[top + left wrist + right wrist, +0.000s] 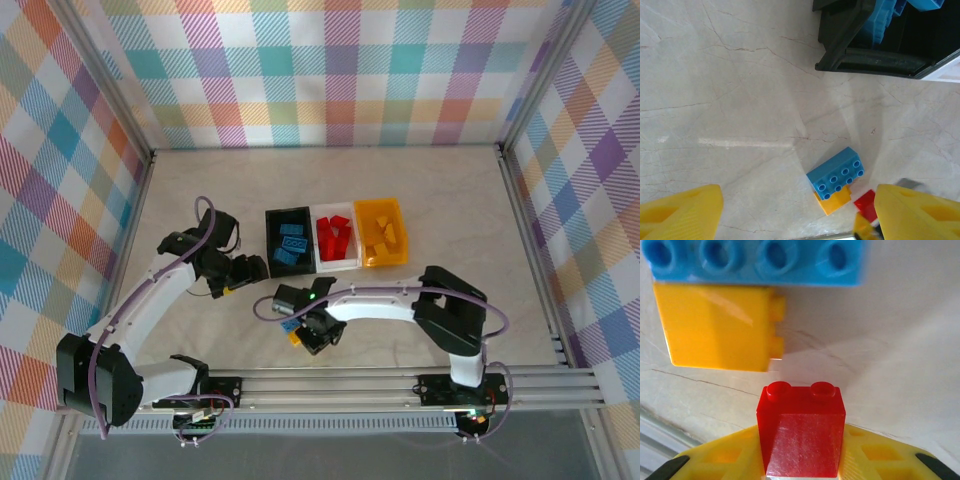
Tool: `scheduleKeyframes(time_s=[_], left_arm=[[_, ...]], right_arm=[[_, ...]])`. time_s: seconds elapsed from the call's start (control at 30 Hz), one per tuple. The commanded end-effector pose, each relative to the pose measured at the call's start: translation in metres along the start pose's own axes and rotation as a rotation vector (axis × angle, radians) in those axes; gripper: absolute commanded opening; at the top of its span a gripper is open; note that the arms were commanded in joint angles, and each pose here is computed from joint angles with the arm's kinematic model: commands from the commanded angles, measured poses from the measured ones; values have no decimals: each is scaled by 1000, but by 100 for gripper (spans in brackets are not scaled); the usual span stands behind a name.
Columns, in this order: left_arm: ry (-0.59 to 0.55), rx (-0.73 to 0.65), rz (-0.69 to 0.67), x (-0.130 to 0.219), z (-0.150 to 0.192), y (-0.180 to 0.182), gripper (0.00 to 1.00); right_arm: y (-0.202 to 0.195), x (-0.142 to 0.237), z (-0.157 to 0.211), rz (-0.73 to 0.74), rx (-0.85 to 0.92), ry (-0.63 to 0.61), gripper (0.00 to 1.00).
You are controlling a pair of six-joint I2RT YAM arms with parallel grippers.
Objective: Sort the legos into containers by color
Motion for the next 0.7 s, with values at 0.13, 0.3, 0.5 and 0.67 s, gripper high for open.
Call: scheduleKeyframes(time_s=[0.13, 0.3, 0.5, 0.67], left_arm=[[50, -97, -37, 2, 15, -6, 80], [95, -170, -80, -15, 38, -19, 79], [134, -202, -99, -36, 59, -41, 79], [170, -233, -116, -57, 68, -59, 79]], right_arm=[[-94, 95, -40, -85, -217, -221, 38], [-150, 113, -93, -142, -287, -260, 39], [-184, 90, -150, -156, -304, -231, 39], [-192, 79, -172, -166, -304, -213, 50]])
Point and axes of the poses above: each hand's point on the last joint's axis, 136 mm out from that joint toward the fingers, its own x axis back along the fingers, its own y axis along the line the jaws close on, z = x × y, the point moved 9 cm from there along x, back along the fingers, and after that the axes turned 1 degree about -x, right-handed, at the moved point
